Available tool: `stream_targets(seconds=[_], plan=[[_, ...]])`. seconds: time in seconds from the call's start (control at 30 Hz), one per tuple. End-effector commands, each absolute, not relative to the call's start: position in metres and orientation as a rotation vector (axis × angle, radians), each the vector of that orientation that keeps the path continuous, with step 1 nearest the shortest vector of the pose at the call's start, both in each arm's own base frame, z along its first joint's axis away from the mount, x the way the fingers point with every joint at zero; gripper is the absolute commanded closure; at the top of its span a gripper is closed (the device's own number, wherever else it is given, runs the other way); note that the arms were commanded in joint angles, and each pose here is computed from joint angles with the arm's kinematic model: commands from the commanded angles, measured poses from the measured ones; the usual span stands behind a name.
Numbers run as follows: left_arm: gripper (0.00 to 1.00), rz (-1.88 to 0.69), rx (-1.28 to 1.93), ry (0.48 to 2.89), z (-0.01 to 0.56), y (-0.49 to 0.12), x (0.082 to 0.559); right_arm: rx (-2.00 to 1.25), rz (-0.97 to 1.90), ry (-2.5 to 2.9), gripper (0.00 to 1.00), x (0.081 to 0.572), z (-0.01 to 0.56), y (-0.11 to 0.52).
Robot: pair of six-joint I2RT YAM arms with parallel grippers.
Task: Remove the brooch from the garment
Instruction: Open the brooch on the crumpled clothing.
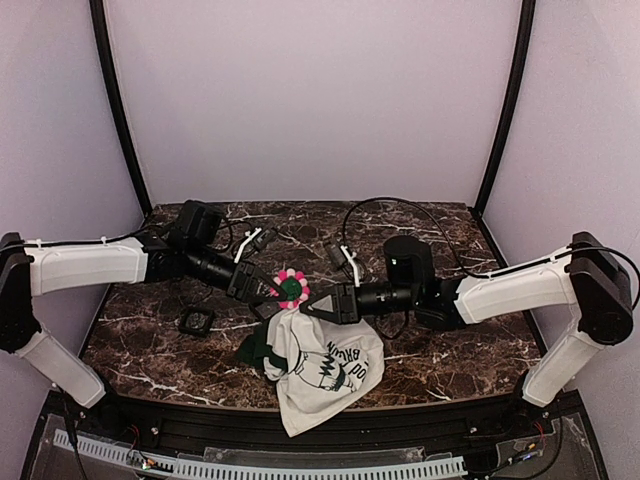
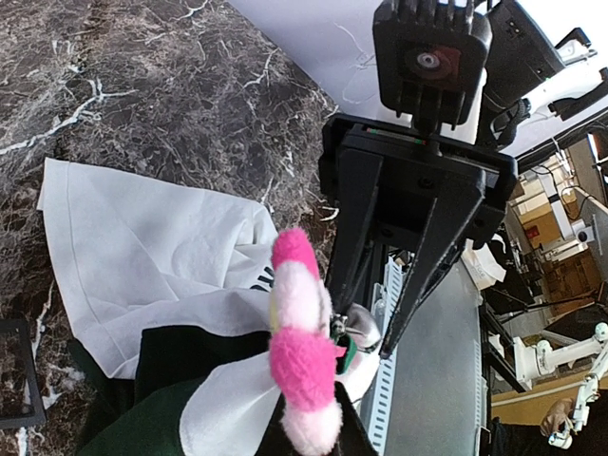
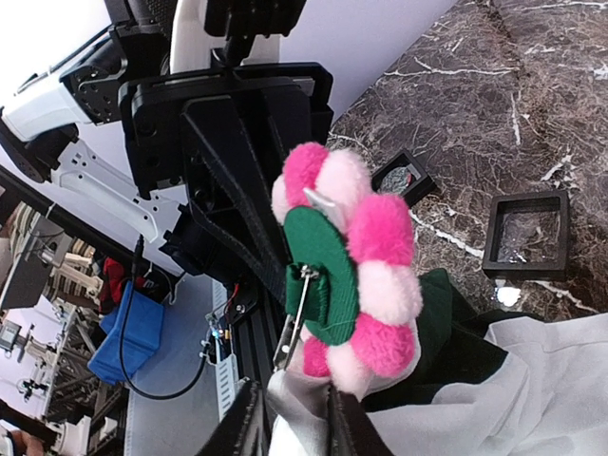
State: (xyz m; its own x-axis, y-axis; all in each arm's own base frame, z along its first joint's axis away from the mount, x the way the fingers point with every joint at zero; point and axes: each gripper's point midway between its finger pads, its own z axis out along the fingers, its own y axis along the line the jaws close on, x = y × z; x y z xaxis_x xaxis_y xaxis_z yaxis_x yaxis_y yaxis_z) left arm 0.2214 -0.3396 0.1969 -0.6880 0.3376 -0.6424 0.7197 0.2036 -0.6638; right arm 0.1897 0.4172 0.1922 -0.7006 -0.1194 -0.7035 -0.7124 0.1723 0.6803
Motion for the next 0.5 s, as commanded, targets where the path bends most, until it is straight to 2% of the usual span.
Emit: stream_targets(seconds=[0.0,0.13,0.47], plan=[[0.99,-1.432,0.949,2.119,0.2,-0.335,0.224,-0.763,1.531,1.981,0.85,0.192,0.187,0.423],[0.99,-1.422,0.923,2.156,0.195,-0.333,0.225,-0.722,1.477,2.013,1.0,0.2,0.184,0.424],[0.99,-1.421,0.891,2.227,0.182,-0.334,0.226,-0.583,1.221,2.097,1.0,0.228,0.174,0.432]])
